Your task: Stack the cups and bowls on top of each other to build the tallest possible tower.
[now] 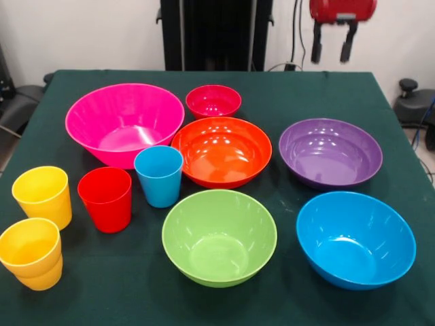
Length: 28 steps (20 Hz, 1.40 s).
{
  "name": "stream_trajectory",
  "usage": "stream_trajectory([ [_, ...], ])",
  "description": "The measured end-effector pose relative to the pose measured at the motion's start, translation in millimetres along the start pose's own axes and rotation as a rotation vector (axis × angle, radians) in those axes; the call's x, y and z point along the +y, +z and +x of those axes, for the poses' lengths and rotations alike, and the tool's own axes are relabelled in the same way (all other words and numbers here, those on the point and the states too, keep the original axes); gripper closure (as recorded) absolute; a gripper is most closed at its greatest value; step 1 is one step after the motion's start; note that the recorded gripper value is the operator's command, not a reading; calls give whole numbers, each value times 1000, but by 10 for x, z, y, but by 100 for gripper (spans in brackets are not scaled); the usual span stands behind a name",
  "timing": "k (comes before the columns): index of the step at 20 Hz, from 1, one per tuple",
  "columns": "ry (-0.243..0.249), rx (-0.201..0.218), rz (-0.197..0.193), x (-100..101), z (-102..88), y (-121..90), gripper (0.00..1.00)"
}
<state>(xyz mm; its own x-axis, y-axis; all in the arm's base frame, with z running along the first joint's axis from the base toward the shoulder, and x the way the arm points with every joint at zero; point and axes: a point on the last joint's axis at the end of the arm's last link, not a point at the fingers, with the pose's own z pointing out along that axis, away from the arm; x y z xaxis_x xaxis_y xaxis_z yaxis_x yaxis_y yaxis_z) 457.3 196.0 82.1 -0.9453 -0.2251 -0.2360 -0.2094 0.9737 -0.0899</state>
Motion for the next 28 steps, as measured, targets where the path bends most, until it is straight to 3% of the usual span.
stream_trajectory([
  [3,-51,-39,11,150,209,323,0],
  [6,-76,-54,22,203,379,502,0],
  [11,-111,-51,68,144,629,660,0],
  [15,-127,-23,113,43,791,713,0],
  [22,-128,-17,154,-118,824,685,0],
  [28,-84,-26,164,-352,676,582,0],
])
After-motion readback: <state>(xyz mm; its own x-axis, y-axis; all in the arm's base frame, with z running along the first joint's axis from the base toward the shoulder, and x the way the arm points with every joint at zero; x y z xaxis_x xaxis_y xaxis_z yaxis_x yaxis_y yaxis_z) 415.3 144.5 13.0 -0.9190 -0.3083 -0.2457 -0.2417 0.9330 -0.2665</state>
